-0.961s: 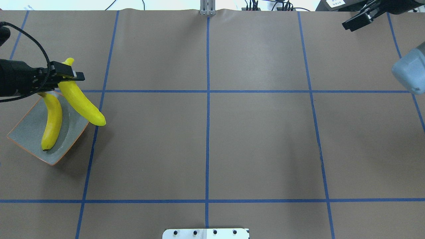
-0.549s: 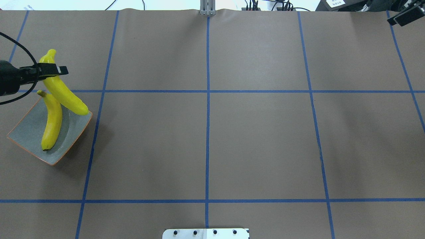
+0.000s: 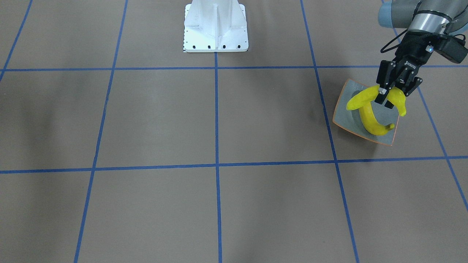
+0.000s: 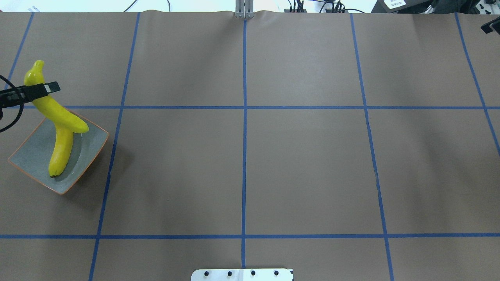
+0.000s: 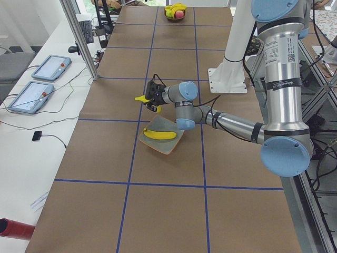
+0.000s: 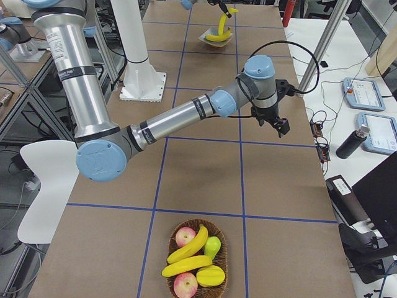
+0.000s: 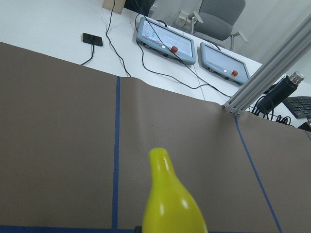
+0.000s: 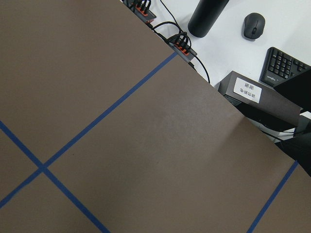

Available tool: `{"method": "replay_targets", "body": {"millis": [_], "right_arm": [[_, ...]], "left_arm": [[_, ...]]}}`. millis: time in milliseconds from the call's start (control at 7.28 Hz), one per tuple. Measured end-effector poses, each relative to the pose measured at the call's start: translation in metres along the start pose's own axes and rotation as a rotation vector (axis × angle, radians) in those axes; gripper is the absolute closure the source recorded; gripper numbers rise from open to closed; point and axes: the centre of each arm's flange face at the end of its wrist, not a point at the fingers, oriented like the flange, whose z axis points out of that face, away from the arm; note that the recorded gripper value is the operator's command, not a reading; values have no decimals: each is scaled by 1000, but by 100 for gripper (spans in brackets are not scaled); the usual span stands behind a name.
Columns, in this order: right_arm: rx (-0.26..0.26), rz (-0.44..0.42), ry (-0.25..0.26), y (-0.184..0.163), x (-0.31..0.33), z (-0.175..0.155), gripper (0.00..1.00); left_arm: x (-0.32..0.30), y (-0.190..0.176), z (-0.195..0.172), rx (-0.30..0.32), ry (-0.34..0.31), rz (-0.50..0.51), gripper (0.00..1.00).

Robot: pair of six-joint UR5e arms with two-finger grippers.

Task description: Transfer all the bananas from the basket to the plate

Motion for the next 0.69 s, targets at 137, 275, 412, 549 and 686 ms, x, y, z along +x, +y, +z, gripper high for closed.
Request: {"method": "replay_targets", "body": {"millis": [137, 275, 412, 549, 686], "right_arm": [[-1, 1, 0, 1, 0, 0, 0], [-1, 1, 1, 1, 1, 0, 0], [0, 1, 1, 2, 1, 0, 0], [2, 0, 2, 1, 1, -1, 0], [3, -1, 3, 0, 1, -2, 0]], "left_arm": [[-11, 13, 6, -20, 2, 11, 100], [-31, 29, 16, -47, 9, 15, 100], [-52, 43, 23, -82, 49, 15, 100], [-63, 55, 26, -127, 104, 6, 55], [-67, 60, 26, -159, 138, -10, 24]]}}
